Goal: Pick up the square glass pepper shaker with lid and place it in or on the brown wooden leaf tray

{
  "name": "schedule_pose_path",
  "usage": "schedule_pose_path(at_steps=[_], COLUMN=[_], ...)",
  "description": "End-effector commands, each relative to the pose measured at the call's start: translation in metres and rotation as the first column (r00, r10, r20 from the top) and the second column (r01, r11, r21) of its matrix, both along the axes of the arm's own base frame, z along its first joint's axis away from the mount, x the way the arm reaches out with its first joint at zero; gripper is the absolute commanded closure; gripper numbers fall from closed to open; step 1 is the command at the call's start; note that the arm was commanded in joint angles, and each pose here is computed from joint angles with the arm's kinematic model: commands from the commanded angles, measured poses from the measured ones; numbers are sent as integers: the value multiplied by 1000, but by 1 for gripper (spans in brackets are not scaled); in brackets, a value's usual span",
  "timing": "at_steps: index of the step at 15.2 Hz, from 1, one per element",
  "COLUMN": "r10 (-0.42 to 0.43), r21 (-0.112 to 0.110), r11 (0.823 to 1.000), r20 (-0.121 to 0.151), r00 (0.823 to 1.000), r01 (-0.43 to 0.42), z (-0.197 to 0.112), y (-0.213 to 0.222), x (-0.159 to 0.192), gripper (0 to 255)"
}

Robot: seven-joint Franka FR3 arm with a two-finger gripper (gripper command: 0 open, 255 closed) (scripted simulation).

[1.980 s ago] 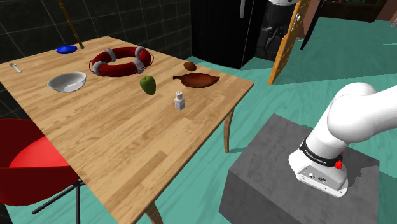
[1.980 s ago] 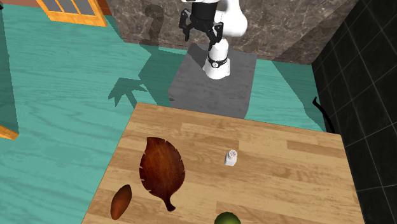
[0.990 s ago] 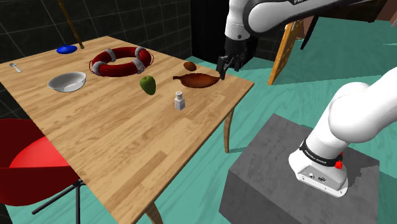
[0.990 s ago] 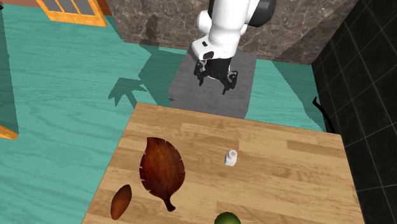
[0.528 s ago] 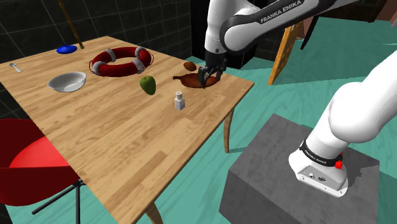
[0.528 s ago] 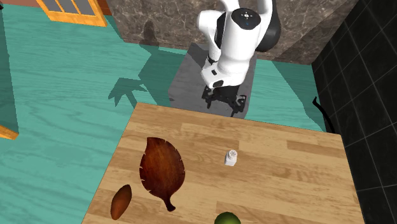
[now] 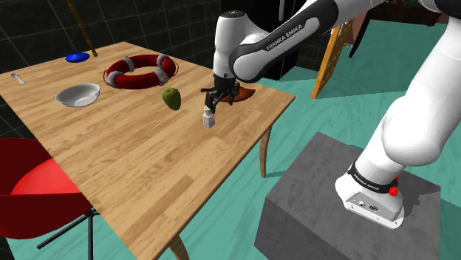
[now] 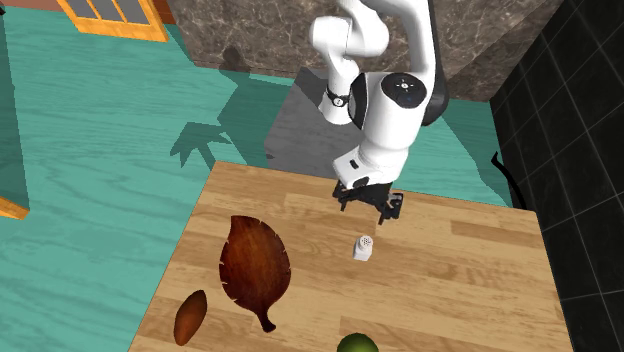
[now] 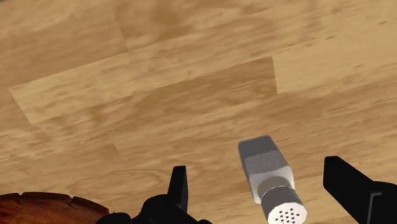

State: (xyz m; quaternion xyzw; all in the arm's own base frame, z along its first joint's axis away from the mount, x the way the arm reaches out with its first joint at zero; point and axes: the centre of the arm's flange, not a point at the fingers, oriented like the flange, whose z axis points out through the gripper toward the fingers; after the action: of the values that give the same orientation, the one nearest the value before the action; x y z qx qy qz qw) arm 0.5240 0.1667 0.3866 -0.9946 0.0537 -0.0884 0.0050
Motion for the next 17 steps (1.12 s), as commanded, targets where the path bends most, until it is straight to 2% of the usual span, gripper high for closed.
schedule_pose_path(at_steps=[1,10,17], r10=[1,2,2], r21=[11,16,16], r11=[1000,1000,1000], r20=[12,17,17], r00=[1000,1000,1000], r01=[-1,-2,-2], z=[-12,-57,-57], y=[14,22,22], x=[22,39,39], gripper=[0,0,0])
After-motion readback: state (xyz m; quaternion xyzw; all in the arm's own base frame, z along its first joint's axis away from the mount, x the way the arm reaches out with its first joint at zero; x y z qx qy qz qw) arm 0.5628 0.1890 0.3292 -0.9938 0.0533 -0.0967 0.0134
